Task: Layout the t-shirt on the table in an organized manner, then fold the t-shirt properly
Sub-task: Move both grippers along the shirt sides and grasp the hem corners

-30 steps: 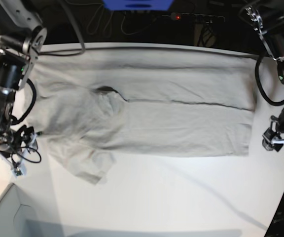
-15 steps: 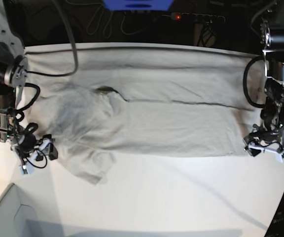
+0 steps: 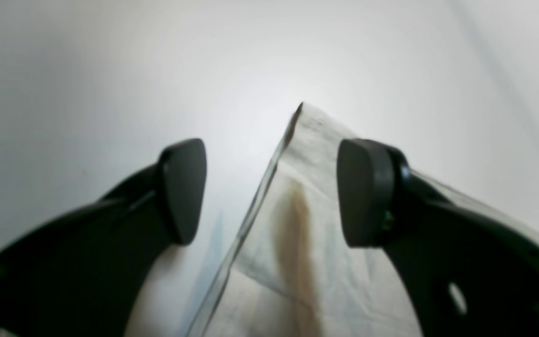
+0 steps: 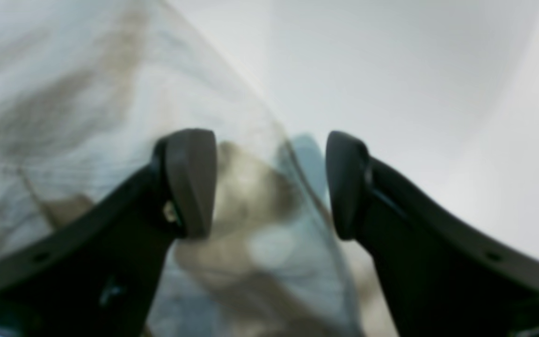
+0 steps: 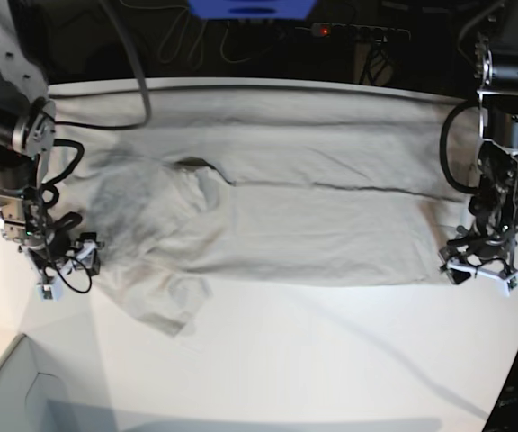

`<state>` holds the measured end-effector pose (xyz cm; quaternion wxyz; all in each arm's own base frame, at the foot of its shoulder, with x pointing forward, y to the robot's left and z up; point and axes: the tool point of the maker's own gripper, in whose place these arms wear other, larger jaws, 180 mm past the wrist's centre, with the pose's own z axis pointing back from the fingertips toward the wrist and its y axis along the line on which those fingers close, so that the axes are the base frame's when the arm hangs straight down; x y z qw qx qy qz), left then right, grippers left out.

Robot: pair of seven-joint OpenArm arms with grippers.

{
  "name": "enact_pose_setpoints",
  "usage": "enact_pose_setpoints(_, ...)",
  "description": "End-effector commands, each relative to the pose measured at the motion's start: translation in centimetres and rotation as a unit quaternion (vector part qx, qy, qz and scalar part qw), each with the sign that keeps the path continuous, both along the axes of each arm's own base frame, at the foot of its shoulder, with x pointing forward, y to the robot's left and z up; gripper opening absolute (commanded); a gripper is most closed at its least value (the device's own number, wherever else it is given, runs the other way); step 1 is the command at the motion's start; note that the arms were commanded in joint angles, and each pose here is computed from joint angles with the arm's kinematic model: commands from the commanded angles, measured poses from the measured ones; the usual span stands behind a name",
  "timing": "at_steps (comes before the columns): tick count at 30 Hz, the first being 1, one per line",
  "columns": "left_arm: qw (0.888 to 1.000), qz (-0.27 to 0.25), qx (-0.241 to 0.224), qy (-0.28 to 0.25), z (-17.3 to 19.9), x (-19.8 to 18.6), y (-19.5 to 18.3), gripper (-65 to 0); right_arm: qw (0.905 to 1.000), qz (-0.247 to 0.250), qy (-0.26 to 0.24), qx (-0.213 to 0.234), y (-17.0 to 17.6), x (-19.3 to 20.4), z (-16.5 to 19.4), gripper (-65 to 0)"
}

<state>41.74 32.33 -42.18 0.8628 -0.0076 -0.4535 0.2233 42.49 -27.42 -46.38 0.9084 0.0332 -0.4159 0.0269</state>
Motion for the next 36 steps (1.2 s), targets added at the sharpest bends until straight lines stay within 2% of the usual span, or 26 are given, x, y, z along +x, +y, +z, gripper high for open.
enact_pose_setpoints(1,0.999,0.002,0.011,-0.031,2.3,1.5,0.9,-22.4,0.9996,-0.002,-0.027,-0.004,-0.4,1.6,1.8,-27.7)
enact_pose_setpoints(5,0.999,0.003,0.011,-0.03,2.2,1.4,0.9,-22.4,0.9996,0.025,0.0,-0.013,0.9,0.3,0.0,-28.4)
enact_pose_setpoints(7,0.999,0.003,0.011,-0.03,2.2,1.4,0.9,-22.4,0.9992,0.034,0.01,-0.019,1.1,-0.3,-0.7,-31.4)
enact_pose_setpoints(10,0.999,0.004,0.01,-0.037,2.8,2.1,0.9,-22.4,0.9989,0.04,0.016,-0.021,1.3,-0.7,-1.1,-44.1)
enact_pose_setpoints(14,1.0,0.021,-0.002,-0.014,1.5,2.2,1.3,-22.4,0.999,0.036,0.016,-0.019,1.2,-0.8,-1.1,-62.5)
enact_pose_setpoints(15,1.0,0.023,-0.007,-0.003,0.7,2.2,1.1,-22.4,0.999,0.036,0.018,-0.019,1.2,-0.8,-1.2,-65.0)
enact_pose_setpoints(17,1.0,0.017,-0.005,0.017,-0.2,2.2,0.7,-22.4,0.9989,0.036,0.019,-0.021,1.1,-0.9,-1.2,-65.0)
enact_pose_setpoints(18,1.0,-0.001,-0.002,0.025,-0.6,2.4,-0.1,-22.4,0.9989,0.037,0.02,-0.021,1.1,-0.9,-1.2,-65.0)
enact_pose_setpoints(20,0.999,-0.047,-0.001,0.021,-0.6,2.9,-2.0,-22.4,0.9988,0.038,0.022,-0.022,1.1,-1.0,-1.3,-65.0)
enact_pose_setpoints(22,0.998,-0.064,0.003,0.008,-0.4,3.3,-2.6,-22.4,0.9987,0.038,0.024,-0.022,1.1,-1.1,-1.4,-65.0)
enact_pose_setpoints(25,0.998,-0.058,0.008,-0.022,0.2,4.0,-3.1,-22.4,0.9986,0.039,0.027,-0.022,1.2,-1.5,-1.8,-65.0)
enact_pose_setpoints(33,0.999,-0.024,0.002,0.023,-2.1,2.9,-1.3,-22.6,0.9986,0.039,0.028,-0.022,1.2,-1.6,-1.8,-65.0)
enact_pose_setpoints(36,1.0,-0.022,0.004,0.018,-2.2,2.8,-1.2,-23.7,0.9986,0.039,0.028,-0.023,1.1,-1.6,-1.8,-65.0)
